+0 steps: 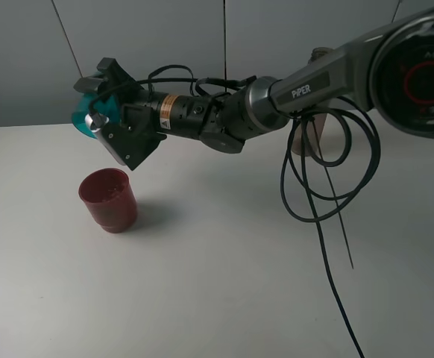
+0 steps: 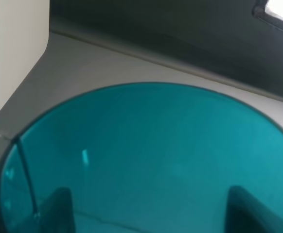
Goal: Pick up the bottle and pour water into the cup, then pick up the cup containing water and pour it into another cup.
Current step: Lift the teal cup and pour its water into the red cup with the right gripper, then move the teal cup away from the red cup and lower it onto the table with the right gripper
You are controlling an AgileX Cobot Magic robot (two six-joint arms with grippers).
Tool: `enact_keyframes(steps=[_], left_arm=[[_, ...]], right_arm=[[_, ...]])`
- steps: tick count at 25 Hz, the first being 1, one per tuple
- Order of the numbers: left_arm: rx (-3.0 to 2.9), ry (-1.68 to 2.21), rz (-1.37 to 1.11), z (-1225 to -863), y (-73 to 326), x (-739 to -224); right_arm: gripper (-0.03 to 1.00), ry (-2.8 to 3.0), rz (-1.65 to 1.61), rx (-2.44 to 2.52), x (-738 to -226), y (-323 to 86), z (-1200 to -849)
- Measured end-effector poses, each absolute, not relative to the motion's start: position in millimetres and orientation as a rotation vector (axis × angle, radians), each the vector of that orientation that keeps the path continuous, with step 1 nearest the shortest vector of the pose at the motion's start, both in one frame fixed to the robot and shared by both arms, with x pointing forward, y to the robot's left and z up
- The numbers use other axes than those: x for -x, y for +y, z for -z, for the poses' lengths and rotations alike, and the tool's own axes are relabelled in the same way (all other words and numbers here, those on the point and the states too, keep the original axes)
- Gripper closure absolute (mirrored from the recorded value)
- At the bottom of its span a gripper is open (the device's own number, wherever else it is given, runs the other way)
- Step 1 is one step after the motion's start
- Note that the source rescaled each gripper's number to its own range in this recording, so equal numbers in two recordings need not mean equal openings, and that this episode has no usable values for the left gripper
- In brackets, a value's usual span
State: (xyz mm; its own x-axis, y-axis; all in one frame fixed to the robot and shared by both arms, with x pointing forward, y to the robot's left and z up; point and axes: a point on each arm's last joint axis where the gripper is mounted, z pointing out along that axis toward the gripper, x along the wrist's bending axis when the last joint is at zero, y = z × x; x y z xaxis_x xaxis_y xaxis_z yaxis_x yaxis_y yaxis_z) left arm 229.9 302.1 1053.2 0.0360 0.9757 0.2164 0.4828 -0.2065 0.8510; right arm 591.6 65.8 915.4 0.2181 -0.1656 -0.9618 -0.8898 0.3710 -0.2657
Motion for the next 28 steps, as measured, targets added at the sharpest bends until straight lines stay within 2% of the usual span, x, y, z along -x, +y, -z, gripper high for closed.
enact_keyframes(steps=[9, 13, 18, 22, 28], left_arm=[[-1.744, 1.478, -1.106, -1053, 302, -230], [-1.744, 1.478, -1.106, -1053, 302, -230], [-1.744, 1.478, -1.106, -1053, 302, -230], [-1.742, 1.480, -1.105, -1053, 302, -230], [-1.741, 1.481, -1.104, -1053, 302, -230]], right_arm=[[0.94, 1.352, -0.778, 1.026, -591, 66, -915], [0.94, 1.583, -0.994, 0.812, -590, 67, -916], [0.94, 1.888, -1.379, 0.283, -591, 65, -937], [0.94, 2.018, -1.513, -0.167, -593, 47, -944], [0.94, 2.095, -1.463, -0.471, -582, 5, -931]])
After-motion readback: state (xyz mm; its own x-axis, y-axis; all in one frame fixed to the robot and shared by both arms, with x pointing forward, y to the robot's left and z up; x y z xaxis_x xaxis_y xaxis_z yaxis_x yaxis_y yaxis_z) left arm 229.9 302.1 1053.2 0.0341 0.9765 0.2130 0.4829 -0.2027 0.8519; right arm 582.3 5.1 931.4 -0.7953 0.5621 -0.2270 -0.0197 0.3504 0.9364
